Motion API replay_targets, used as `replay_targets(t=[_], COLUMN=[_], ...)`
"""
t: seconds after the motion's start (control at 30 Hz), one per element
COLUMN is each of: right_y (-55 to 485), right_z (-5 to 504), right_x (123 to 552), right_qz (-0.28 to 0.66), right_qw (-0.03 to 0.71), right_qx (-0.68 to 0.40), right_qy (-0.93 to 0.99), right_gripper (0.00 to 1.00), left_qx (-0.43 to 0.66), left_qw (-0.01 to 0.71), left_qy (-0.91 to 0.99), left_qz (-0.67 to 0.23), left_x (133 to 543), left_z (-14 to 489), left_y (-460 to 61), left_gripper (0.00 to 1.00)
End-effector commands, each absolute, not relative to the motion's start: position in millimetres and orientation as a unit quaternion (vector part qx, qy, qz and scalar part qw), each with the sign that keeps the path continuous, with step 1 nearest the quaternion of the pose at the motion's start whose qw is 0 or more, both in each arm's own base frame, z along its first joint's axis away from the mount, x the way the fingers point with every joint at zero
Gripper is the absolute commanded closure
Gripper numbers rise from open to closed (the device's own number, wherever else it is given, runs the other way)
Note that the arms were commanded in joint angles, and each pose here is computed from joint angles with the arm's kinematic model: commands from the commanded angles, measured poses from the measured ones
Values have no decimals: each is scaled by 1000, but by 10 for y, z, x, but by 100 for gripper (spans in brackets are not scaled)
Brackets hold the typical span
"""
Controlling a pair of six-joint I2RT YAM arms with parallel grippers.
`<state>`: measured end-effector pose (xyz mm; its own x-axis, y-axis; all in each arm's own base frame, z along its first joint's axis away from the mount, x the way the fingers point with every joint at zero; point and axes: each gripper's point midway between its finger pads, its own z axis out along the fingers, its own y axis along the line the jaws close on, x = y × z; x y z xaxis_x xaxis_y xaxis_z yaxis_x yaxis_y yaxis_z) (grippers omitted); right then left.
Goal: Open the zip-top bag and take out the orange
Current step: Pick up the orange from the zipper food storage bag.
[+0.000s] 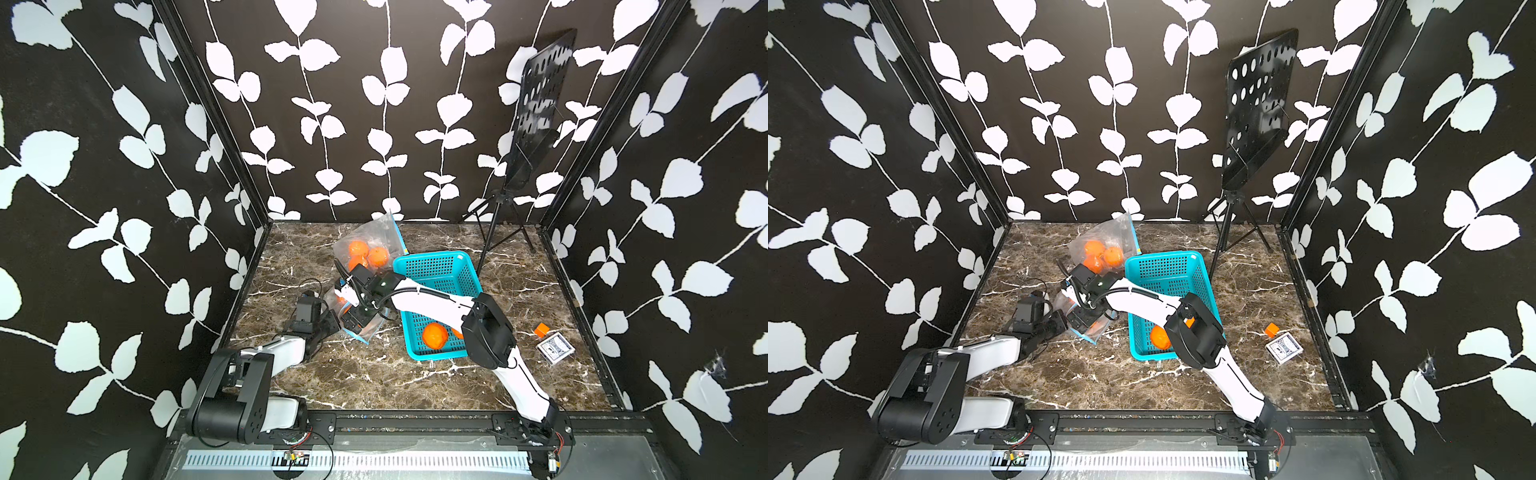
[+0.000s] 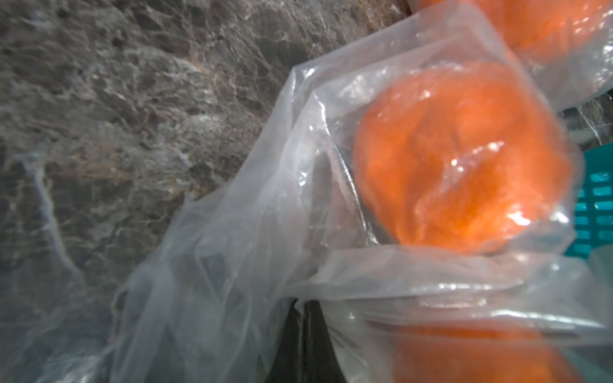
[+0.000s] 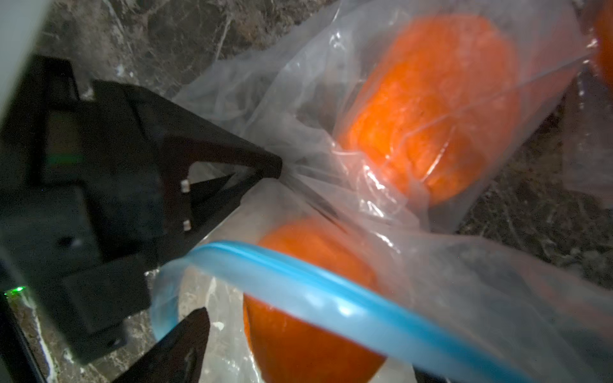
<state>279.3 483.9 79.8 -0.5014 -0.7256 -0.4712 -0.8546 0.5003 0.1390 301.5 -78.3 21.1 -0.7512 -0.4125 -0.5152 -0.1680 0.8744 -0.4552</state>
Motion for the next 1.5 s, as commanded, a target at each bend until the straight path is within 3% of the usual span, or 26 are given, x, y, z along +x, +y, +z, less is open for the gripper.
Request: replay_targets(t=[0.0, 0.3, 0.63, 0.8, 1.1, 1.47], right_y=[4791, 4801, 4913, 4905, 4908, 4663], right_z=[1058, 808, 717, 676, 872, 1538], right_x=[2758, 2795, 2774, 2773, 2758, 2680], right_qz=[184, 173, 201, 200, 223, 287], right_qw=[199, 165, 149, 145, 161, 207], right_qx=[-460, -461, -466, -467, -461, -444], right_qy=[845, 855, 848, 849, 844, 823], right_gripper=[14, 27, 28, 21, 48, 52], left_qx=[-156, -152, -152, -152, -154, -162], left_qw=[308, 307, 301, 302, 302, 293], left_qy=[920, 919, 921, 920, 921, 926], left_qz=[-187, -194, -197, -199, -192, -175], left_x=[2995, 2995, 3000, 3005, 2990, 3009], left_z=[196, 193, 144, 152, 155, 72], left_y=[-786, -822, -842, -847, -822, -777], left_gripper=[100, 100, 100, 100, 100, 100])
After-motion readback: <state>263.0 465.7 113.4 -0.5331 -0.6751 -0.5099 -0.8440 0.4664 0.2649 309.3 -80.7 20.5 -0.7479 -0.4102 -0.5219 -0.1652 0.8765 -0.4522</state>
